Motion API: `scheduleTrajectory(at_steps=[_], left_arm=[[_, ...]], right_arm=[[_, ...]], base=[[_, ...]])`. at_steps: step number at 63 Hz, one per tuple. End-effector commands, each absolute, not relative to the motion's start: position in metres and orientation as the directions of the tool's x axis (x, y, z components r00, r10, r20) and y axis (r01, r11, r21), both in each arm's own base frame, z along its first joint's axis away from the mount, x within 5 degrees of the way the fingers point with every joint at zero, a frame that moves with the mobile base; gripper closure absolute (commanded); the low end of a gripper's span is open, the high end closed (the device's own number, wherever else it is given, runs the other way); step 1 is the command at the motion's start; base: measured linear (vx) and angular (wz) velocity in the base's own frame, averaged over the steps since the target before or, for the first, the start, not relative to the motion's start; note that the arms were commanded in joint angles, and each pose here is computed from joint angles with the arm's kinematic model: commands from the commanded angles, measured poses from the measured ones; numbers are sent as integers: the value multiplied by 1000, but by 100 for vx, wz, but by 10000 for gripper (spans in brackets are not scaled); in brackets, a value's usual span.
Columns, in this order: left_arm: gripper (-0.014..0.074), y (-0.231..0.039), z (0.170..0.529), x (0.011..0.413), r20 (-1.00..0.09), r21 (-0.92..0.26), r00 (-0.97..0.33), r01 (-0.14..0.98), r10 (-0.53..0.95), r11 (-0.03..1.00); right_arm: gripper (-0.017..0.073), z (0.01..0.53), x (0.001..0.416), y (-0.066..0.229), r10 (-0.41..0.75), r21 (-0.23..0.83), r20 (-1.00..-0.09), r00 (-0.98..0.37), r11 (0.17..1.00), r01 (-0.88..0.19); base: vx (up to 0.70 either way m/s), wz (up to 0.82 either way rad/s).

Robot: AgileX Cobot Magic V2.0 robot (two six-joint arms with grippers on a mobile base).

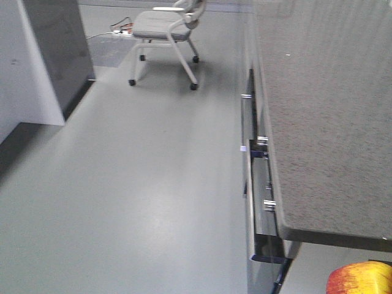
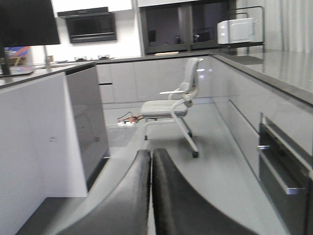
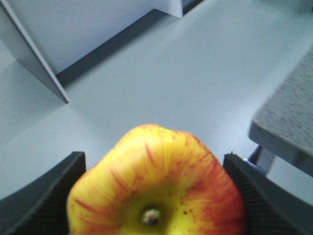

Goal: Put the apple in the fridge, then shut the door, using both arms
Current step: 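Drive the base around the counter toward the open refrigerator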

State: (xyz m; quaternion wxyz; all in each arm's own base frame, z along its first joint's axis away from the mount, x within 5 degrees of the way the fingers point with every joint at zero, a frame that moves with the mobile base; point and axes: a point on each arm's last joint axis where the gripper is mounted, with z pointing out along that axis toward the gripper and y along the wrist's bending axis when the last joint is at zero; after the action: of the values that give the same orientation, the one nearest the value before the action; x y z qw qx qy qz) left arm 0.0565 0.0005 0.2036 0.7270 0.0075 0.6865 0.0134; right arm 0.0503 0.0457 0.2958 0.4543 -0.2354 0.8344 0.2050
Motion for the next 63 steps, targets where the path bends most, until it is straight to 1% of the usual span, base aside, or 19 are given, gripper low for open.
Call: scheduleTrajectory(at_steps=[1,21,63], left_arm=[[600,0,204,56,-993,18,120,1,18,1000],[600,0,204,56,-993,18,120,1,18,1000],[600,0,204,56,-993,18,120,1,18,1000]], right_arm=[[183,310,53,47,-150,133,-897,-416,806,-577],[183,310,53,47,-150,133,-897,-416,806,-577],[183,310,53,47,-150,133,-897,-416,806,-577]], base=[[0,40],[-1,44],[-2,52]])
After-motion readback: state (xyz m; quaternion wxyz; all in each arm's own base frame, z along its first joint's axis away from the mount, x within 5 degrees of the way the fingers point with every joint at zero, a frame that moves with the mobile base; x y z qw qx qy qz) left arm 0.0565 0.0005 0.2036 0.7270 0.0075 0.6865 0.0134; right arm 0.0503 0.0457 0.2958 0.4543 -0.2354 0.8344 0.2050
